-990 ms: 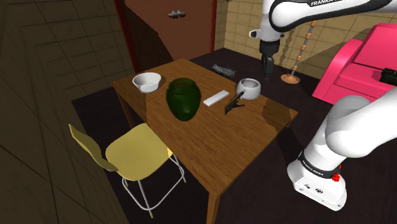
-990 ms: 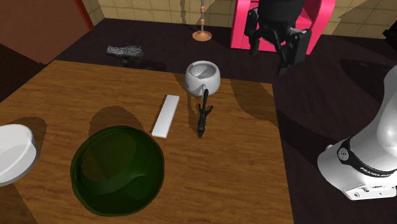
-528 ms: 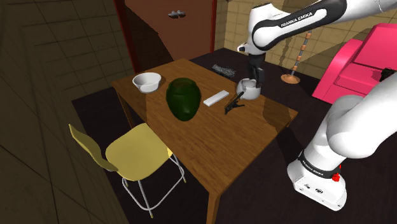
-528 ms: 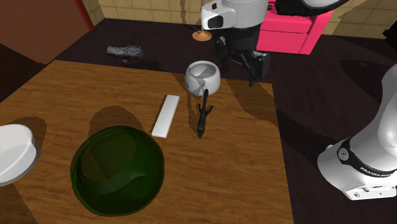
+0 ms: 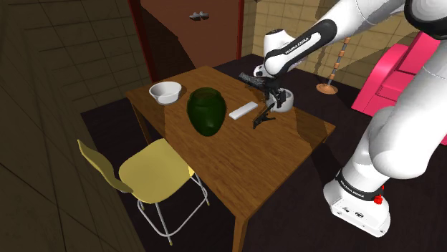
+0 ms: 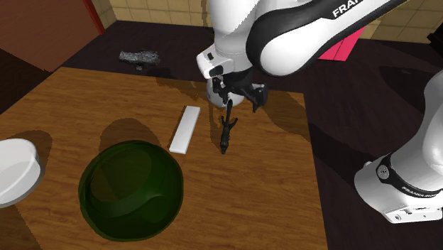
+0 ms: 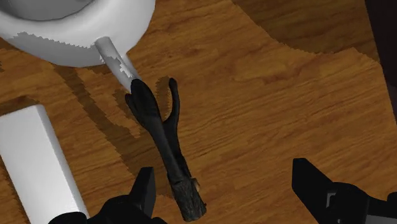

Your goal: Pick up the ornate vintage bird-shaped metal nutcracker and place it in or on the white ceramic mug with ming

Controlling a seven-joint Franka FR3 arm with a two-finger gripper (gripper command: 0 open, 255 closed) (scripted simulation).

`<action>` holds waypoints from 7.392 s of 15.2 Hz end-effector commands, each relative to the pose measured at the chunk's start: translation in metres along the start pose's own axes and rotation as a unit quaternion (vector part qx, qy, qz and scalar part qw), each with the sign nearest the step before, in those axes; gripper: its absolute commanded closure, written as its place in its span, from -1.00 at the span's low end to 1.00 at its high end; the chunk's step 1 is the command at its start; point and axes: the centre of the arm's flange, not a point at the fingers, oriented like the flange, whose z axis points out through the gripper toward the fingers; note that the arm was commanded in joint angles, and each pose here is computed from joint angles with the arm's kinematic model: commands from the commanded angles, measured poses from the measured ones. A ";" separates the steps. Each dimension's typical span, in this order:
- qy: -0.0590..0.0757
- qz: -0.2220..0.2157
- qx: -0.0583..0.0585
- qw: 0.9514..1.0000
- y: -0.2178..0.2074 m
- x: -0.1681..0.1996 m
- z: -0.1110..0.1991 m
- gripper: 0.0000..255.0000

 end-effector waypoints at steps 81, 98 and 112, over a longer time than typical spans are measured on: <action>-0.009 -0.108 -0.008 0.994 0.106 -0.164 -0.050 1.00; -0.009 -0.108 -0.008 0.994 0.110 -0.156 0.007 1.00; -0.009 -0.108 -0.008 0.994 0.109 -0.155 -0.043 -1.00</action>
